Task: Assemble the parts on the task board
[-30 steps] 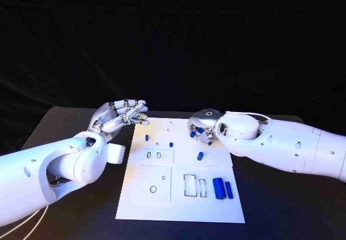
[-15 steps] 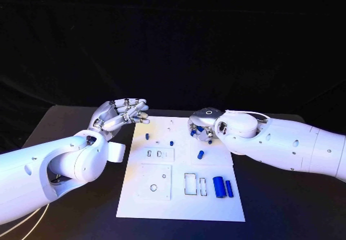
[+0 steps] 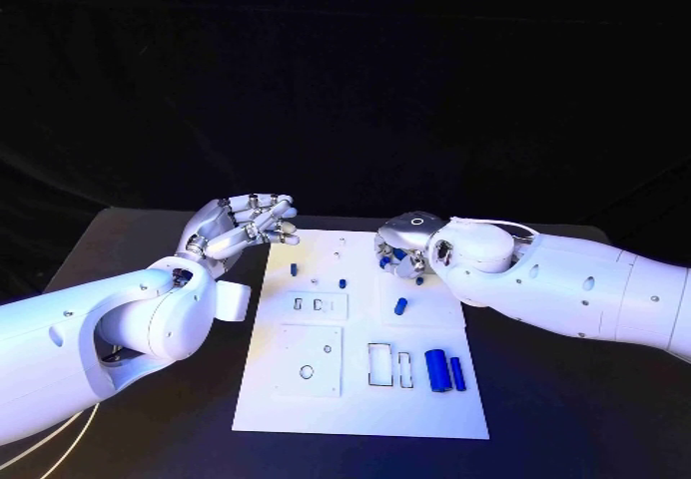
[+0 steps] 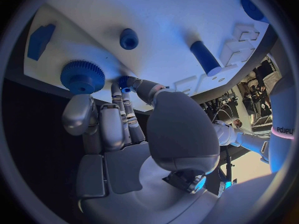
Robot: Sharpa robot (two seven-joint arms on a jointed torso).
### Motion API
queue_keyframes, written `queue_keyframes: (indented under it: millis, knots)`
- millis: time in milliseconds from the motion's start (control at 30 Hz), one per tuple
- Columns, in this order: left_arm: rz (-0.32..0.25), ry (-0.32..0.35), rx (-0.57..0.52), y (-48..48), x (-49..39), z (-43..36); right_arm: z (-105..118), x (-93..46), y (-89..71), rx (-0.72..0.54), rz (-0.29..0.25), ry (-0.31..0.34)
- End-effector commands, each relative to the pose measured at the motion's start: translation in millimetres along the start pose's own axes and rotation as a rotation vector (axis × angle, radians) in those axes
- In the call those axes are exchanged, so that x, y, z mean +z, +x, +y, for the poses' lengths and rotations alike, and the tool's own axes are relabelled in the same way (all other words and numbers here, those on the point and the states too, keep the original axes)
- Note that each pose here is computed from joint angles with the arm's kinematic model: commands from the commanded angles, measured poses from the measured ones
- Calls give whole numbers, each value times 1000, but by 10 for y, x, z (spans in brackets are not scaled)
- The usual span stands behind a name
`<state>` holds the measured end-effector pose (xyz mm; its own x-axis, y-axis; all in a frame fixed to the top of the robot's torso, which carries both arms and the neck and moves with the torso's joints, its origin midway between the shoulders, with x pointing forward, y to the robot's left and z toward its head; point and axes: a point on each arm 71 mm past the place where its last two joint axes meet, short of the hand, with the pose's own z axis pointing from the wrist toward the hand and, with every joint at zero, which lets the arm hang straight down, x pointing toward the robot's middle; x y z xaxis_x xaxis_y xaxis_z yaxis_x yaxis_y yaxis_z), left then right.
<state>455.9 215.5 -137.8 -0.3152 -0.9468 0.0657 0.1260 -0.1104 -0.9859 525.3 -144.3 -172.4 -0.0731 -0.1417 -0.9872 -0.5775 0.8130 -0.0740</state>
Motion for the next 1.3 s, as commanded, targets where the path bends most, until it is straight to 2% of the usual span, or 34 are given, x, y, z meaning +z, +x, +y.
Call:
queue_keyframes:
  millis: [33, 233, 300, 533, 1033, 1300]
  knots:
    - [16, 5, -13, 14, 5, -15, 20, -27, -28, 1, -53, -2]
    - [11, 4, -12, -1, 7, -13, 56, -50, -118, 6, -120, -1]
    - [11, 4, -13, -3, 7, -12, 68, -31, -172, 4, -151, 5]
    - [11, 4, -13, -1, 9, -12, 87, 97, -277, -7, -202, 20]
    - [19, 4, -18, 35, 15, -12, 279, 382, -369, -3, -243, 3]
    - [22, 8, -18, 43, 18, -29, 314, 471, -373, -1, -248, 6]
